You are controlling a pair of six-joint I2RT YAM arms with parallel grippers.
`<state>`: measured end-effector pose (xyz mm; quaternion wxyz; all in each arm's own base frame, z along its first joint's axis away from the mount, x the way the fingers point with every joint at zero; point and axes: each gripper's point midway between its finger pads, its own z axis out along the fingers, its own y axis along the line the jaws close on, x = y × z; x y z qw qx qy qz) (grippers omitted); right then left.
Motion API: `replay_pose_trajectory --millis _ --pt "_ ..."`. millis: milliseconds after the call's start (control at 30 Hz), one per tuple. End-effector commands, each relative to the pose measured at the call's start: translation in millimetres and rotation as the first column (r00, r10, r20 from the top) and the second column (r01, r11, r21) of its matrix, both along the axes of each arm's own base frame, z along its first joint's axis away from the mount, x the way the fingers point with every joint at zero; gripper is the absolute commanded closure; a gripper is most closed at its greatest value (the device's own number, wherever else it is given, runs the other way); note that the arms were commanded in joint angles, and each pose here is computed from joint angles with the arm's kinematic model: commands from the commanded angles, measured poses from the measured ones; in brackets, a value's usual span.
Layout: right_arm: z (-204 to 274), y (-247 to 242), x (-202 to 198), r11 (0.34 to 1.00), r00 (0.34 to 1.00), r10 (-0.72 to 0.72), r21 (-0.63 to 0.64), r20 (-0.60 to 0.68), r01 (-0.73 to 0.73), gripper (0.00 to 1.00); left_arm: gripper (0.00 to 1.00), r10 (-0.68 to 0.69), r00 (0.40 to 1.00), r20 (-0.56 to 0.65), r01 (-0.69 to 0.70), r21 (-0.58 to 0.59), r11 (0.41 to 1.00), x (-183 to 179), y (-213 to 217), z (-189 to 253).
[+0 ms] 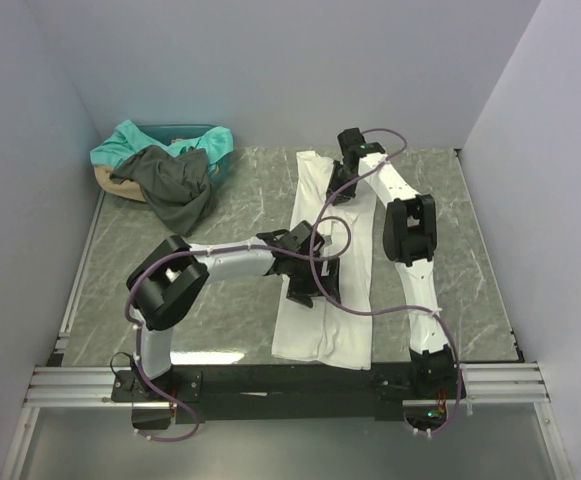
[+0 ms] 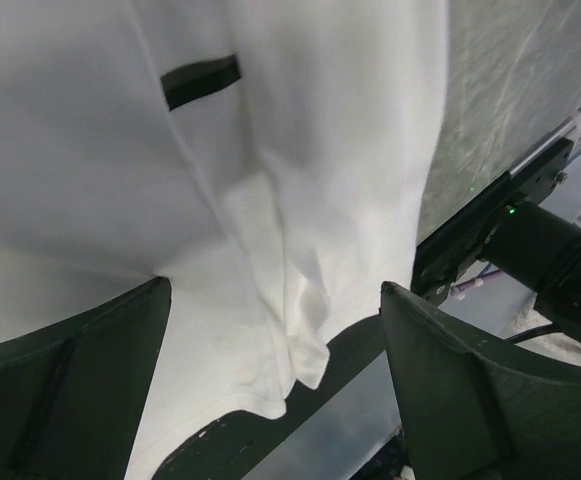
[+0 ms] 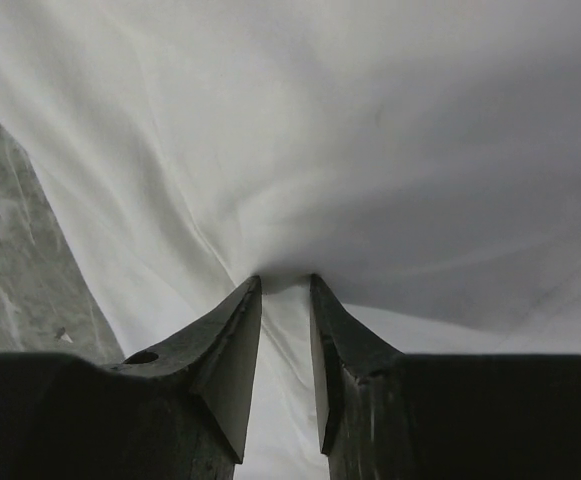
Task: Fold and stack the t-shirts
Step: Fold the tshirt
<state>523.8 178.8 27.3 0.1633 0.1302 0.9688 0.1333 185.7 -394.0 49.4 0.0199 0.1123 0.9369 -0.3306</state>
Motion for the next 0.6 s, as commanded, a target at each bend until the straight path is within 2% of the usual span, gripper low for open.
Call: replay_pose_trajectory --millis 0,100,167,200,300,400,500,567 --pt "22 16 8 0.999 0.998 0.023 0.042 0.061 -0.026 0.66 0.08 -0.014 0.992 0.123 0.015 -0.006 1.0 22 -9 32" --pt "78 15 15 0.998 0.984 0.025 0.06 0.179 -0.037 0.64 0.08 0.002 0.974 0.225 0.0 -0.011 1.0 38 -11 64" --pt "100 4 11 0.999 0.978 0.005 0.038 0.208 -0.013 0.62 0.07 0.015 0.965 0.262 -0.023 0.025 0.999 41 1 70" --pt "125 0 3 0.999 0.972 -0.002 0.039 0.236 -0.008 0.62 0.07 0.018 0.958 0.285 -0.026 0.025 0.999 39 9 79" --pt "157 -12 -15 1.0 0.958 -0.018 0.028 0.286 0.01 0.62 0.07 0.031 0.948 0.317 -0.059 0.082 0.995 33 39 78" --pt "207 -29 -57 0.999 0.934 -0.035 0.023 0.356 0.028 0.62 0.07 0.041 0.95 0.31 -0.088 0.14 0.986 15 73 66" --pt "180 -41 -115 0.999 0.966 -0.035 0.01 0.257 0.034 0.62 0.07 0.07 0.957 0.281 -0.12 0.164 0.979 -3 100 54" --pt "167 -41 -141 0.998 0.973 -0.051 0.046 0.226 0.042 0.62 0.06 0.084 0.959 0.271 -0.133 0.168 0.977 -11 109 50"
